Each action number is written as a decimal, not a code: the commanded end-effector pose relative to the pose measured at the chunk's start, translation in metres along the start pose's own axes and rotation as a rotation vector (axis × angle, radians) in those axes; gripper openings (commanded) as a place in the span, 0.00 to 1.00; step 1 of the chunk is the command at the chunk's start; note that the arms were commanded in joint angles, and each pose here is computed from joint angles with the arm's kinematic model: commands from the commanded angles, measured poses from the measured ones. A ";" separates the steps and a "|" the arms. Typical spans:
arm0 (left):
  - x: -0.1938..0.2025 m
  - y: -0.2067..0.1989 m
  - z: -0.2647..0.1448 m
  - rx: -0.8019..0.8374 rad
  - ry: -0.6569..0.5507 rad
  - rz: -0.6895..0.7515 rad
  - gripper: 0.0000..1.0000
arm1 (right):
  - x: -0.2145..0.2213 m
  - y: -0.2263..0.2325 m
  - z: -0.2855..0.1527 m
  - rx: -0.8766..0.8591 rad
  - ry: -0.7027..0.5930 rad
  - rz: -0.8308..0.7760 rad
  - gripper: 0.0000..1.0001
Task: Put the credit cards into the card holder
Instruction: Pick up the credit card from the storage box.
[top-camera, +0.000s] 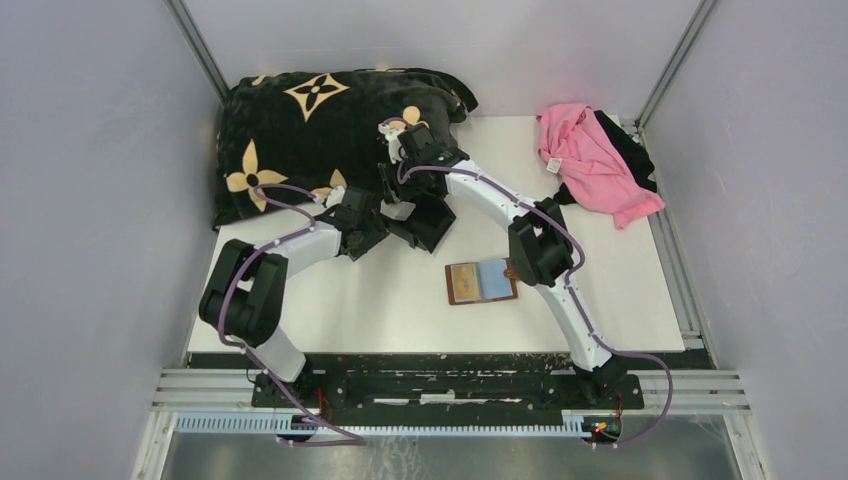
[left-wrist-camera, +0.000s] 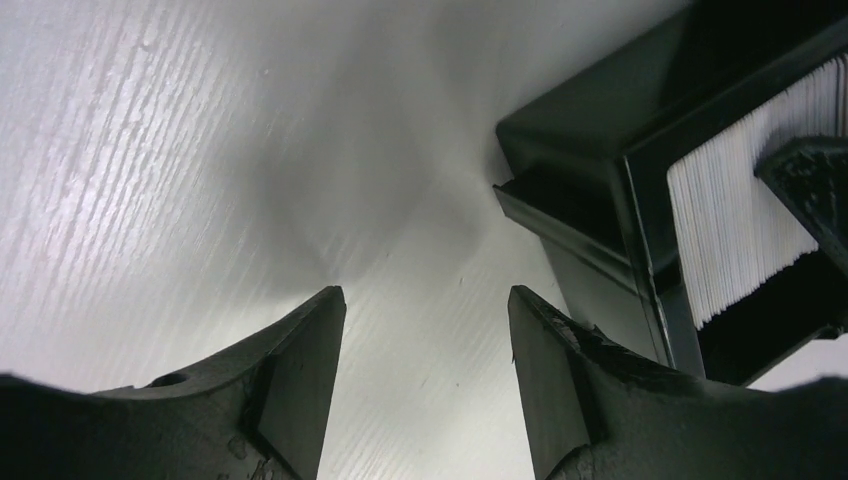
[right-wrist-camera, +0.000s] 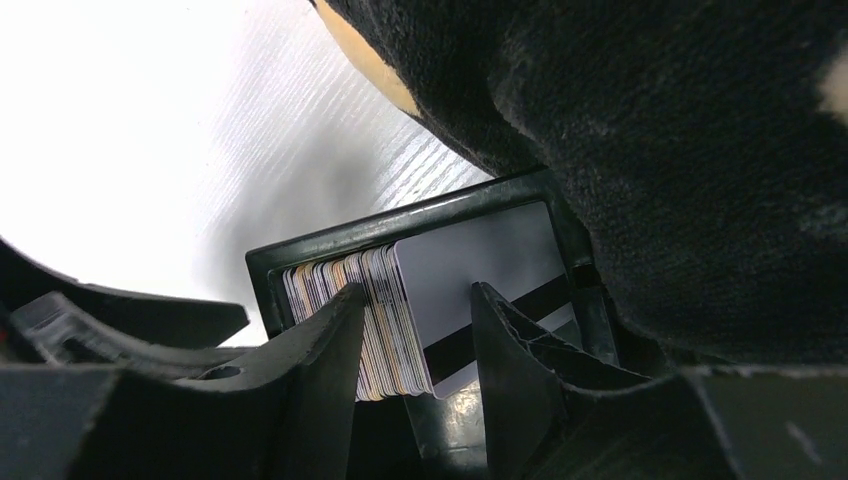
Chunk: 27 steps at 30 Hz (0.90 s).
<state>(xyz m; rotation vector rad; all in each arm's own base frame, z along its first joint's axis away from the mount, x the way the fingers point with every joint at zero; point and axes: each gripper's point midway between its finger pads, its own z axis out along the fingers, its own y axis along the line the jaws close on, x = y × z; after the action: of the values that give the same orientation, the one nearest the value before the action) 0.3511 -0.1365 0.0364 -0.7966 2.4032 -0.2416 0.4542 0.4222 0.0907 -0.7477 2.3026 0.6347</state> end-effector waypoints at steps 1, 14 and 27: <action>-0.013 -0.024 0.009 0.075 -0.003 -0.004 0.68 | 0.000 -0.011 0.004 -0.013 0.005 0.019 0.48; -0.011 -0.039 0.032 0.108 0.058 0.003 0.62 | -0.005 0.012 -0.008 -0.089 -0.011 0.068 0.37; -0.010 -0.040 0.034 0.120 0.067 0.007 0.60 | -0.023 0.023 -0.029 -0.094 -0.053 0.064 0.35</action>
<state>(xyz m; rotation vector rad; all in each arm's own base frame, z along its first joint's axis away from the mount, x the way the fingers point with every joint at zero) 0.3834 -0.1552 0.0265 -0.7906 2.4461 -0.3755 0.4614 0.4172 0.0932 -0.6780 2.3125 0.7164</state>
